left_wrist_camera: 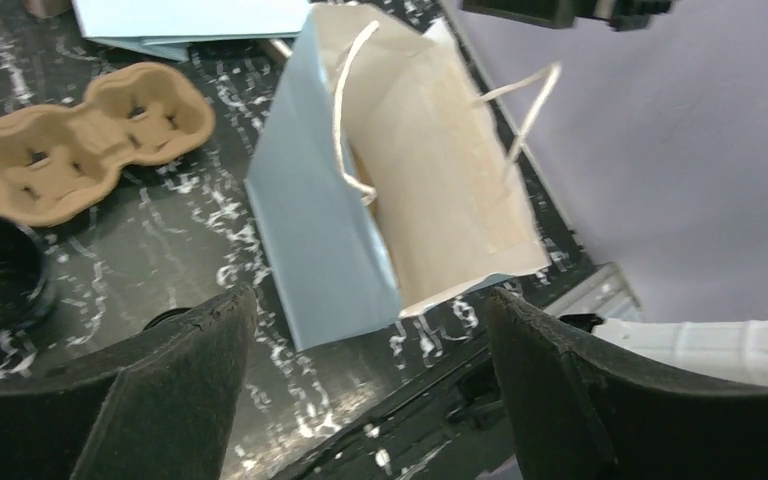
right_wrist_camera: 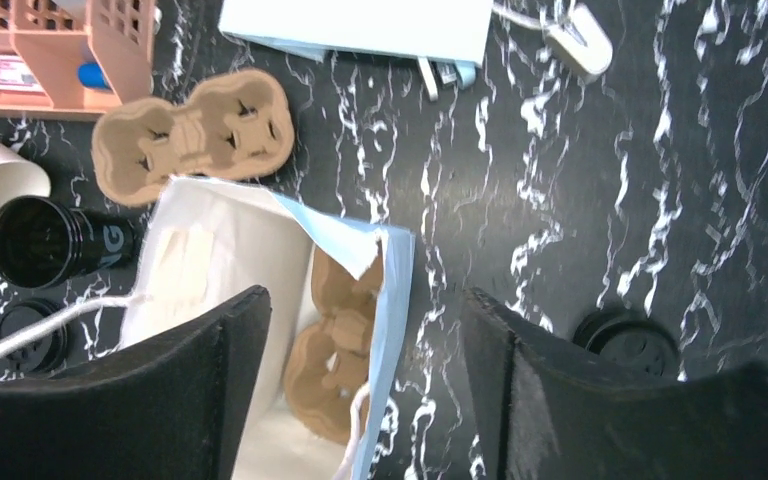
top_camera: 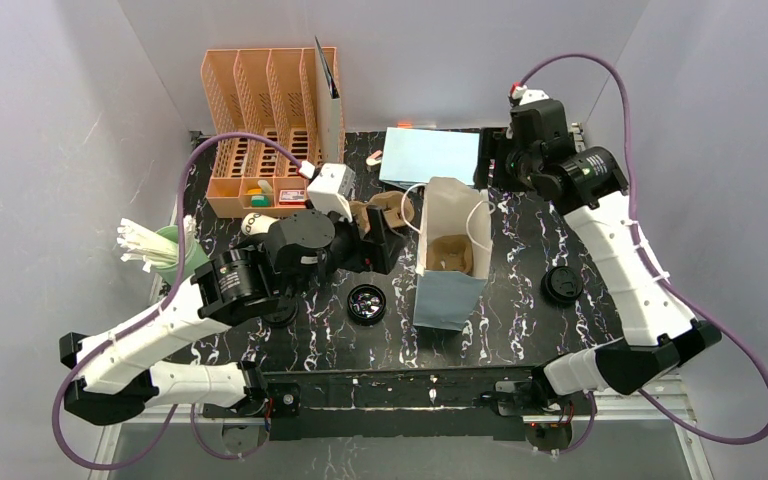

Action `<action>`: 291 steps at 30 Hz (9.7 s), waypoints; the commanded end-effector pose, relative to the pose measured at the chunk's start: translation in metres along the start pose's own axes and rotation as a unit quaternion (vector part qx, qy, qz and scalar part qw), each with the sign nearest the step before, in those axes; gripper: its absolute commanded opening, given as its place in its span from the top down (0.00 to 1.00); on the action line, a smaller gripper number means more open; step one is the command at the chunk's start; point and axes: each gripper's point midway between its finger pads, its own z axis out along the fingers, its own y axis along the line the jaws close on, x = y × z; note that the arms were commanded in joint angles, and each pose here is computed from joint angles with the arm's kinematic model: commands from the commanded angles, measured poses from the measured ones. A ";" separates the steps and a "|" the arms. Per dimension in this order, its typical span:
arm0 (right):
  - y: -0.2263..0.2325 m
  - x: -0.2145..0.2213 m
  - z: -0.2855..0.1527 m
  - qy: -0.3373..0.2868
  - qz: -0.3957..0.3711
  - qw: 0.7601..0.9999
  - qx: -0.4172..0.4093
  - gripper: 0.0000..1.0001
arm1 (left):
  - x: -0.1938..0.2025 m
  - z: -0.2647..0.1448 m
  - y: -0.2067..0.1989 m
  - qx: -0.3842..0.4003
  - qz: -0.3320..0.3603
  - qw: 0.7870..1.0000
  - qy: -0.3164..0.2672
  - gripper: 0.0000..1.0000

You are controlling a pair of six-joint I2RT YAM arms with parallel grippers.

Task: Pack the takeout coffee
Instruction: Move the takeout bag to the center of the board, then pick up the coffee cup from the center of the board, then close the cup lid on the coffee cup.

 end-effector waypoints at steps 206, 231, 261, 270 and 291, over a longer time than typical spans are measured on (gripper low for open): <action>0.225 0.228 0.022 -0.038 -0.287 0.930 -0.226 0.88 | 0.071 -0.083 0.171 -0.166 -0.194 0.952 0.166 1.00; 0.182 0.187 -0.035 0.007 -0.173 0.951 -0.256 0.92 | 0.176 0.018 0.135 -0.108 -0.207 0.941 0.244 1.00; 0.168 0.182 -0.054 -0.008 -0.123 0.950 -0.288 0.94 | 0.180 0.058 0.130 -0.141 -0.178 0.926 0.302 0.69; 0.169 0.168 -0.069 -0.021 -0.112 0.945 -0.305 0.94 | 0.160 0.061 0.117 -0.090 -0.169 0.946 0.262 0.65; 0.256 0.068 -0.113 0.051 0.160 0.765 -0.621 0.96 | 0.044 -0.052 0.096 0.142 0.054 0.969 -0.193 0.02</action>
